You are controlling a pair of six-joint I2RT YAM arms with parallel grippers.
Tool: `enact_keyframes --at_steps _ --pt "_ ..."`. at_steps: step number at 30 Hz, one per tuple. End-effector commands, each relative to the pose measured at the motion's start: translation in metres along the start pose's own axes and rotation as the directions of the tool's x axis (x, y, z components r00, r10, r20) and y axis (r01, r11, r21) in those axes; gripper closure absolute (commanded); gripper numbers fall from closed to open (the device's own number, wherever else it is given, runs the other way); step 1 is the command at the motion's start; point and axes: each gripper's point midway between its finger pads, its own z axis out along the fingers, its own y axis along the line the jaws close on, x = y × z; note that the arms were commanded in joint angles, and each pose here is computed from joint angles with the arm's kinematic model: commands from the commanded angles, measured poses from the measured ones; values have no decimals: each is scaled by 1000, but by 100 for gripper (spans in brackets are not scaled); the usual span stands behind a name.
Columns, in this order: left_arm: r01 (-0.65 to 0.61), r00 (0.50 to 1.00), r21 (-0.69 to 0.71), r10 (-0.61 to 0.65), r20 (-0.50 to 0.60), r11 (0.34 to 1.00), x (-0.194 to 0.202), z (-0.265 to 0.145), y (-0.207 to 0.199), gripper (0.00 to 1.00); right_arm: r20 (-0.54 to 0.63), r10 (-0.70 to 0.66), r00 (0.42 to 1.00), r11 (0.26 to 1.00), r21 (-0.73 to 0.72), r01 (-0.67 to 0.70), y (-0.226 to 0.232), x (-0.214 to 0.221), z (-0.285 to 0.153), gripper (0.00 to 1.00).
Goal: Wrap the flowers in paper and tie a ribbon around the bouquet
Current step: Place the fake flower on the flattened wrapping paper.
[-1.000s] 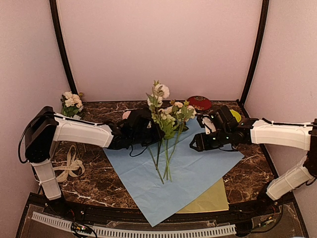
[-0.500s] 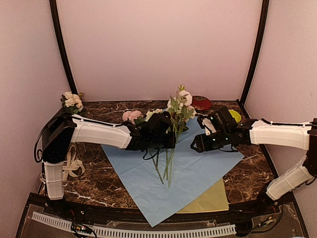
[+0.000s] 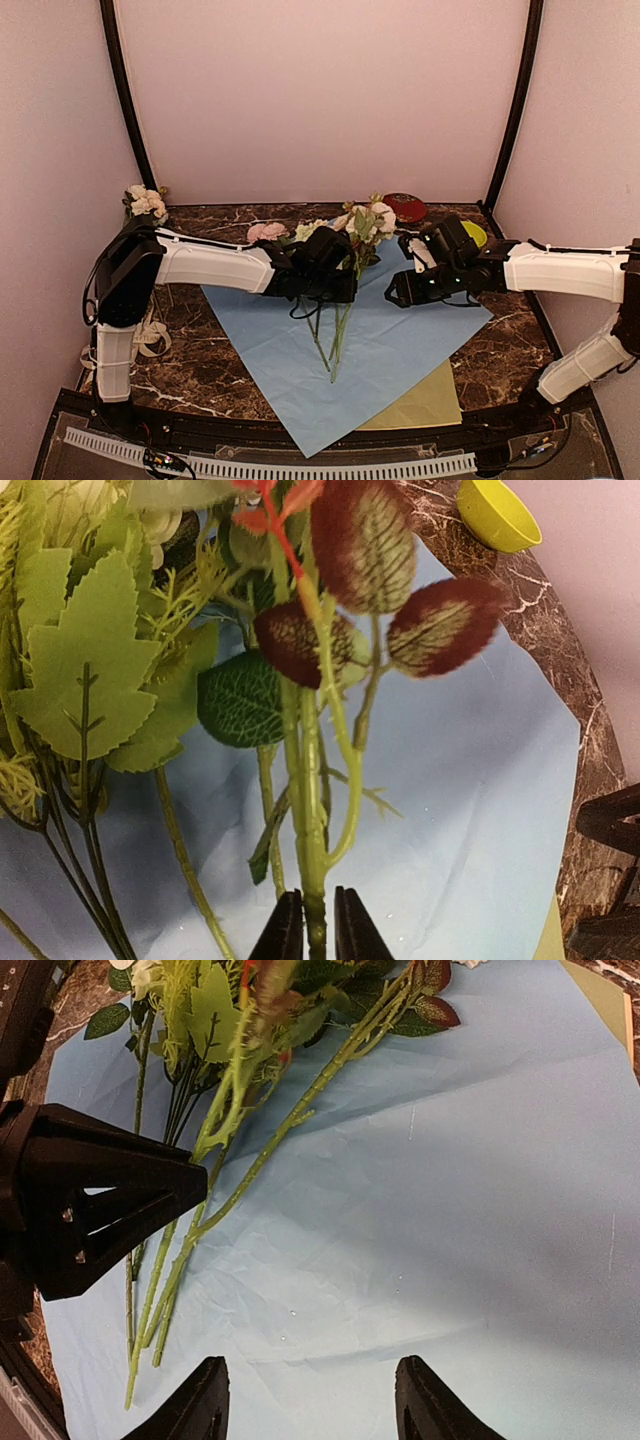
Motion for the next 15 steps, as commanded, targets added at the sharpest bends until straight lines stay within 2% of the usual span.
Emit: enact_keyframes --at_steps 1,4,10,15 --pt "-3 1000 23 3 -19 1000 -3 -2 -4 85 1 -6 1000 1000 19 6 -2 0 7 43" --pt "-4 1000 31 5 -26 1000 -1 -2 -4 78 -20 -7 1000 999 32 8 -4 3 14 43" --pt "-22 1000 34 22 -18 999 -6 -11 -7 76 -52 -6 999 999 51 9 -8 8 29 42" --pt "-96 995 50 95 21 994 -24 -38 -15 73 -63 -17 998 996 85 22 -15 8 39 42"
